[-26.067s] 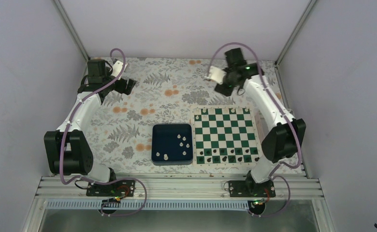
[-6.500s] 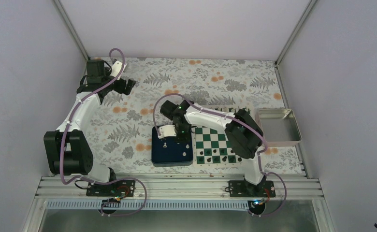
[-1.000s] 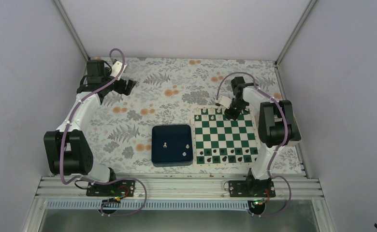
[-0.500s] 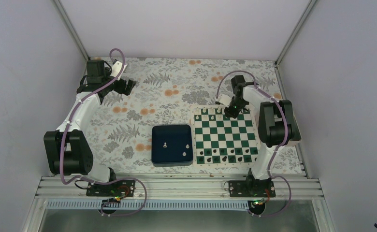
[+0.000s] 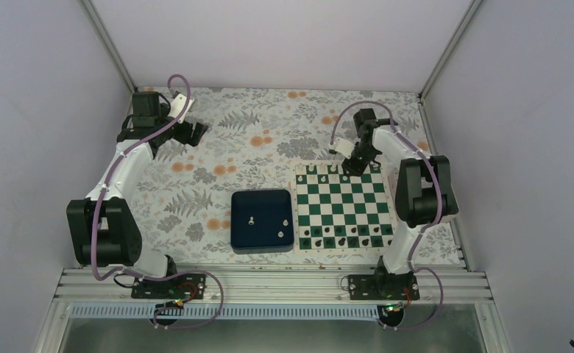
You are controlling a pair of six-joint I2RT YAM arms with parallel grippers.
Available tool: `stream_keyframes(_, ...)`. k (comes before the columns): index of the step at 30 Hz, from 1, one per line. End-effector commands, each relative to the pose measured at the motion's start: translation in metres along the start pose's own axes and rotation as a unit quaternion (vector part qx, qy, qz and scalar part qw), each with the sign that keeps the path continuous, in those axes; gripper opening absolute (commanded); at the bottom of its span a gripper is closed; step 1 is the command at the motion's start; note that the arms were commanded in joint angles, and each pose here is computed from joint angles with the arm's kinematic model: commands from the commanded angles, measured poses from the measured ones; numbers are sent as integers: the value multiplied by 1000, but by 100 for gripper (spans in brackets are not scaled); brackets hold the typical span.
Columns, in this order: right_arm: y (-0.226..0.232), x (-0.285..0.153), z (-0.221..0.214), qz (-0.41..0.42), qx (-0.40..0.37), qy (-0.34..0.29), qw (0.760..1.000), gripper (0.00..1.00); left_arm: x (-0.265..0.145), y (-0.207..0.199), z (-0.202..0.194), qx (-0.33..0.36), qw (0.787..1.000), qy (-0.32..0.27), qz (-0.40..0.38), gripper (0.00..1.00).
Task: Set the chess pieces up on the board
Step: Place the chess piece on the chessboard, then pick up the chess piece from the storage box.
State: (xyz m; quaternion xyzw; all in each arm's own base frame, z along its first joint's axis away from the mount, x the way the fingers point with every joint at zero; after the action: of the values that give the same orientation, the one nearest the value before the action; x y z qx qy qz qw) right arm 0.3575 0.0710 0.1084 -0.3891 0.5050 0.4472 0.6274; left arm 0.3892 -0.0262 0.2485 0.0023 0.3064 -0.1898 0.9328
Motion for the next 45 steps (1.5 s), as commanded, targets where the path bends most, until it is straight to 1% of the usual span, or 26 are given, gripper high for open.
stream_keyframes(1,15,-63,29,-30,-26,-37,999,30,-5,-2,7,8,1000,-12,-8,100)
stream_keyframes(4,40,-82,62,-44,-71,-35,996,34,-4,-3,9,8,1000,-12,-11,100)
stream_keyframes(8,88,-90,118,-33,-150,-42,987,38,-6,-3,9,9,1000,-14,-9,100)
stream_keyframes(11,126,-80,153,-17,-208,-37,977,39,-7,-3,9,10,1000,-17,-7,100)
stream_keyframes(14,161,-53,172,3,-259,-3,966,40,-7,-3,9,10,1000,-17,-8,100)
stream_keyframes(21,208,-11,178,39,-328,50,943,42,-7,-3,10,12,1000,-19,-7,100)
stream_keyframes(28,232,14,170,66,-344,78,933,44,-6,-3,8,10,1000,-17,-8,100)
stream_keyframes(36,250,24,162,89,-349,78,930,44,-4,-3,8,9,1000,-14,-11,100)
stream_keyframes(45,256,35,161,100,-352,78,927,44,-4,-3,8,8,1000,-14,-10,100)
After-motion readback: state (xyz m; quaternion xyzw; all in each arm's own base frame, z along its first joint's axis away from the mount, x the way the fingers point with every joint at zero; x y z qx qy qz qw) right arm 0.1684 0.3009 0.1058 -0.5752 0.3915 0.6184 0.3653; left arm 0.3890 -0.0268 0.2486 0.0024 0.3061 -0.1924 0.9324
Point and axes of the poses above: each gripper's point midway between its finger pads, its own x axis out along the fingers, its own y axis along the line the jaws close on, z = x × y, the point moved 6 cm from there along -x, back along the fingers, and after that the axes turned 14 degrees about -x, right-handed, at the moved point
